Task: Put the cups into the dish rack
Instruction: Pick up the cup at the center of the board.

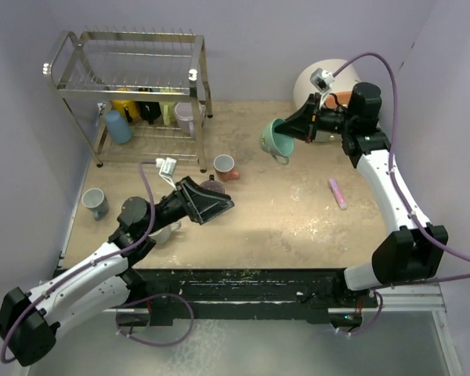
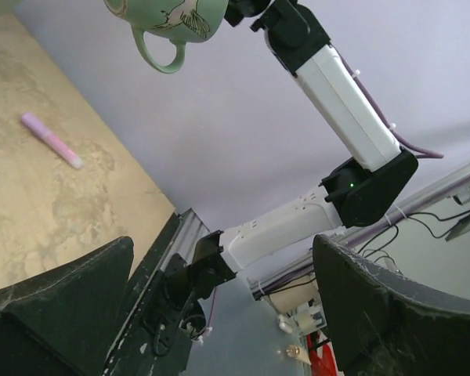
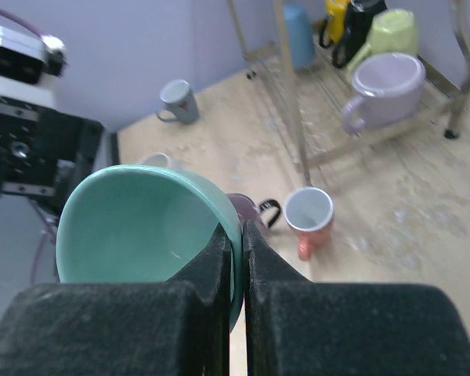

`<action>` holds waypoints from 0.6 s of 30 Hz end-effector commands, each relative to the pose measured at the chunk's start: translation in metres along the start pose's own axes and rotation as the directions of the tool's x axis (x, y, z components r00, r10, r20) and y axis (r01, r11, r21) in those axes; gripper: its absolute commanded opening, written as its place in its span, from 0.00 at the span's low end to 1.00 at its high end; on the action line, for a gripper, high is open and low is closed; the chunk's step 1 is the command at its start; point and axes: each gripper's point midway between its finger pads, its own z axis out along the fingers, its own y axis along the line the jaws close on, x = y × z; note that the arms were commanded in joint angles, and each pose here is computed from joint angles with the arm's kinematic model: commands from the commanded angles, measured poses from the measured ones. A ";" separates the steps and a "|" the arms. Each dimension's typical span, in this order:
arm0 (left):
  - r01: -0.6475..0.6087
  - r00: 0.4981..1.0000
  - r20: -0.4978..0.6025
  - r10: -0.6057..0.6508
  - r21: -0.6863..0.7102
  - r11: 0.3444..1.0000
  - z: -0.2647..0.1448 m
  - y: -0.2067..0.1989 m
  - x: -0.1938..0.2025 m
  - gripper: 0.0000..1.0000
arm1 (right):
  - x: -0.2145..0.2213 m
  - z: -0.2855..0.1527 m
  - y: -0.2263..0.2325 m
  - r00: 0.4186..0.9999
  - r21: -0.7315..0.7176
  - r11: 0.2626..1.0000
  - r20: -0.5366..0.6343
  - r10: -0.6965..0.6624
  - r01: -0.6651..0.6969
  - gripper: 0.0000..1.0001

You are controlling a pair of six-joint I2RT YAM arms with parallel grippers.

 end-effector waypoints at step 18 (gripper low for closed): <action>-0.176 0.967 0.243 0.072 0.440 0.881 0.082 -0.136 -0.050 0.95 | -0.116 -0.042 0.113 0.927 -0.306 0.937 0.273 0.258 -0.170 0.00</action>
